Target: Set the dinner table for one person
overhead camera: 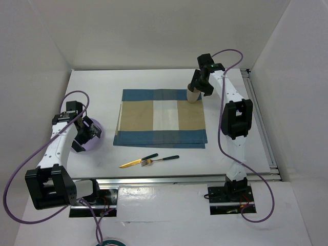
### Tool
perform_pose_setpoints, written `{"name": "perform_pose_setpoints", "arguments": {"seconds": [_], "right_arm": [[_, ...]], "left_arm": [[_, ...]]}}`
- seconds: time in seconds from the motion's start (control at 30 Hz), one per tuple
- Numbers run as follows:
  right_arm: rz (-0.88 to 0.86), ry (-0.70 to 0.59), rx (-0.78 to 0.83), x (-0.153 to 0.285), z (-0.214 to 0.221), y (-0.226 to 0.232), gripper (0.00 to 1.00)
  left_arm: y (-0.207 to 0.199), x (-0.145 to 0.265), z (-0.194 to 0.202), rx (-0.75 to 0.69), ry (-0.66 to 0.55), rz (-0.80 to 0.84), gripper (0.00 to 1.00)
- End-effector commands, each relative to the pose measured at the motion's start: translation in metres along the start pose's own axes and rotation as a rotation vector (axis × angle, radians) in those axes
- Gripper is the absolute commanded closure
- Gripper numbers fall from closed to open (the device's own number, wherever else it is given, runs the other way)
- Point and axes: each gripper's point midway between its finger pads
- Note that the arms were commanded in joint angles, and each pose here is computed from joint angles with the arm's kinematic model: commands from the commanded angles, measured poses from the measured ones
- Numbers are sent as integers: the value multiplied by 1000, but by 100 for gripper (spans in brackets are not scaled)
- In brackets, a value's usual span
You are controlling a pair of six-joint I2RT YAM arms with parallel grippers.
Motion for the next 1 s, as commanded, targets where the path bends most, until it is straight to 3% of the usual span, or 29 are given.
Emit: {"name": "perform_pose_setpoints", "arguments": {"seconds": [0.0,0.17,0.43,0.6,0.8,0.9,0.97], "right_arm": [[-69,-60,3,17,-20,8,17],[-113,-134,-6,51,-40,14,1],[-223,-265,-11,125,-56,15,1],[-235,-298,-9,153,-50,5,1],[-306,-321,5,187,-34,3,1],[-297,-341,1,199,-29,-3,1],[-270,-361,-6,203,-32,-8,1]], "left_arm": [[-6,3,-3,21,7,48,0],[2,-5,-14,71,2,12,0],[26,-28,-23,332,15,-17,6],[29,-57,-20,408,111,-63,14],[30,-84,-42,498,72,-70,19],[30,-91,-45,525,69,-73,25],[31,-94,-44,525,79,-83,40]]}}
Point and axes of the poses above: each gripper's point midway between its finger pads, its own x axis back along the fingers, its own y axis along the line the jaws close on, z = x × y, and after that the axes turned 12 degrees about x, right-handed
